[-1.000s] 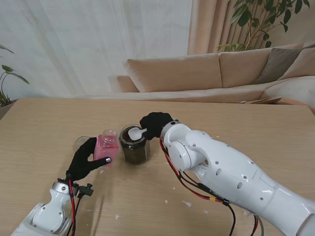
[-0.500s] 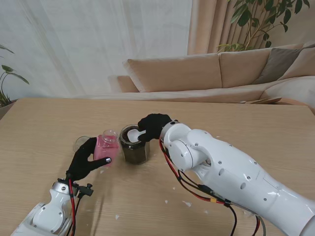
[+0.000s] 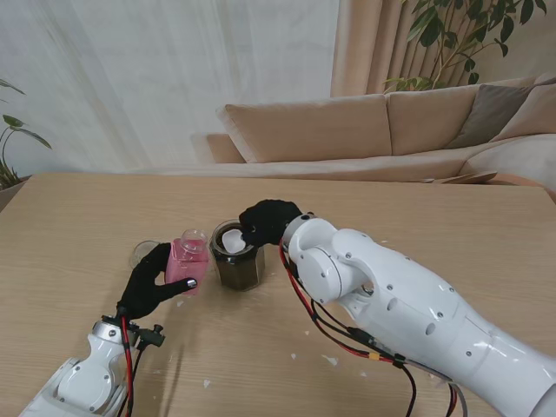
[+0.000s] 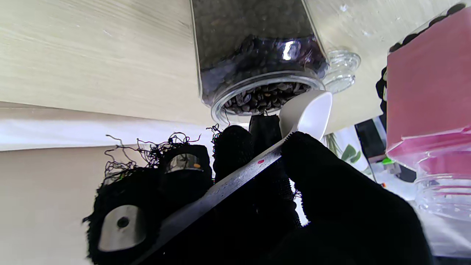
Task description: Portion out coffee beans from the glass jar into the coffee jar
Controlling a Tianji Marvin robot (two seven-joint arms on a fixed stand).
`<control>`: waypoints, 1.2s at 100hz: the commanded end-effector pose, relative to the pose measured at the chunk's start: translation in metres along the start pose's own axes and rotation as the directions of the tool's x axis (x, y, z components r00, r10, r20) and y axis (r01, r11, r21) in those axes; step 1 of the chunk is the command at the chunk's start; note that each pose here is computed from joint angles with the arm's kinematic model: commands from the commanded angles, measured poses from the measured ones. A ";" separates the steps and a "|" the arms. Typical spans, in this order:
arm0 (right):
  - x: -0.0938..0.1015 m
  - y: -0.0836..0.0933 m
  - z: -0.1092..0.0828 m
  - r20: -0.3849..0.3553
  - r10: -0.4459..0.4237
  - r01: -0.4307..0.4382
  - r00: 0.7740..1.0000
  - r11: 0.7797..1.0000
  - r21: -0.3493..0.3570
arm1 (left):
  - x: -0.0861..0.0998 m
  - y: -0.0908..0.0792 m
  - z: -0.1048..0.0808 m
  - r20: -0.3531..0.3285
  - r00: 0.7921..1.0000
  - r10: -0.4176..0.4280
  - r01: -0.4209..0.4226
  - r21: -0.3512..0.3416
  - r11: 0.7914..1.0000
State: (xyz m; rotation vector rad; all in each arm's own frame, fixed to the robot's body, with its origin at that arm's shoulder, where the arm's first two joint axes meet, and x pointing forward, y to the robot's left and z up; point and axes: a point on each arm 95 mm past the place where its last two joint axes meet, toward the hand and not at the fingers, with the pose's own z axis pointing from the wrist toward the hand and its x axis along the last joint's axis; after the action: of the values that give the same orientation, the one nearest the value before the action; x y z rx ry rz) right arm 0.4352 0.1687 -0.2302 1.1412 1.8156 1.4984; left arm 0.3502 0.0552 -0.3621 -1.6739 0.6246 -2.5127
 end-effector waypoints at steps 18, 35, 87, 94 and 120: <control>0.001 -0.007 0.004 0.005 -0.029 0.029 1.000 0.999 -0.038 | 0.002 0.004 -0.001 -0.006 1.000 -0.007 0.007 -0.012 1.000; 0.003 -0.012 0.009 -0.015 -0.106 0.105 0.994 0.992 -0.073 | 0.002 0.004 -0.001 -0.005 1.000 -0.008 0.008 -0.013 1.000; 0.008 -0.021 0.018 -0.021 -0.359 0.346 0.933 0.913 -0.215 | 0.001 0.003 -0.001 -0.008 1.000 -0.007 0.007 -0.009 1.000; 0.006 -0.021 0.019 -0.010 -0.381 0.370 0.925 0.903 -0.220 | 0.001 0.003 -0.001 -0.008 1.000 -0.007 0.007 -0.009 1.000; -0.003 -0.020 0.026 0.026 -0.427 0.422 0.904 0.880 -0.216 | 0.001 0.003 -0.001 -0.006 1.000 -0.008 0.008 -0.010 1.000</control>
State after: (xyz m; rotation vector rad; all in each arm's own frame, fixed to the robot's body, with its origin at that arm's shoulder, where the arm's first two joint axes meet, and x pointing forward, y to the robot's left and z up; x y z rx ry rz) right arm 0.4486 0.1800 -0.2557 0.5699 1.7145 1.4279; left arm 0.3502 0.0563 -0.3621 -1.6704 0.6208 -2.5152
